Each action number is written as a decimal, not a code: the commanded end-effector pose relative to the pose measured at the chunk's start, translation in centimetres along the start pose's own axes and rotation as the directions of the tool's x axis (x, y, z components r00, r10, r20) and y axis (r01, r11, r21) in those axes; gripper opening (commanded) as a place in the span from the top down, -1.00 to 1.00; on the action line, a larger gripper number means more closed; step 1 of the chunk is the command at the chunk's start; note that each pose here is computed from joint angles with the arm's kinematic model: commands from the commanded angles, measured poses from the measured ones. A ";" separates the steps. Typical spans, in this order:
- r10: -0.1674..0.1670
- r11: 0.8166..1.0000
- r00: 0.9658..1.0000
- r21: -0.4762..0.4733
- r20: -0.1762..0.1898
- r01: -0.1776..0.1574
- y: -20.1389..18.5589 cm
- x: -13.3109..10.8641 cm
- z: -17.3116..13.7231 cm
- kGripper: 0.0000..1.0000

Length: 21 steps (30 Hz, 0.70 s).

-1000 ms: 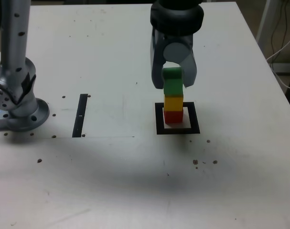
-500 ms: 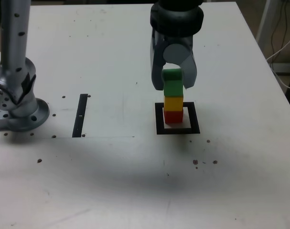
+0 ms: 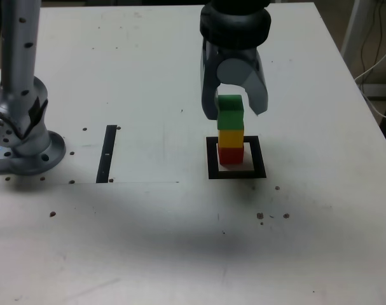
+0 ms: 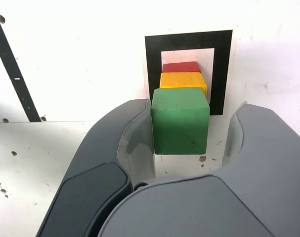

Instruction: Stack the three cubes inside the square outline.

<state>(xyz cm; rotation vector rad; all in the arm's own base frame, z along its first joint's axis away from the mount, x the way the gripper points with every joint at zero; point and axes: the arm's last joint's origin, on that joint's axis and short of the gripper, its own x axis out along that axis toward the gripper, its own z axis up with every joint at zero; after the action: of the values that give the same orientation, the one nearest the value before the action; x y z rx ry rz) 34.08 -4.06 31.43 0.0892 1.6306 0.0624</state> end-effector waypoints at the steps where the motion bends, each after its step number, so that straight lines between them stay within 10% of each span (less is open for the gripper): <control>1: 0.008 1.000 1.000 0.001 0.010 -0.008 0.0 -0.2 0.0 -0.85; 10: 0.011 1.000 0.997 -0.003 0.083 -0.010 0.4 -2.7 -2.1 -0.98; 21: -0.029 0.999 0.972 0.019 0.235 0.025 0.4 -6.9 -7.9 -0.99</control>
<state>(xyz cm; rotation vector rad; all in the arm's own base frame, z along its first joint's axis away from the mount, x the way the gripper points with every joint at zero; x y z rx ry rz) 27.22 -4.24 38.42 0.0885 1.4135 0.0204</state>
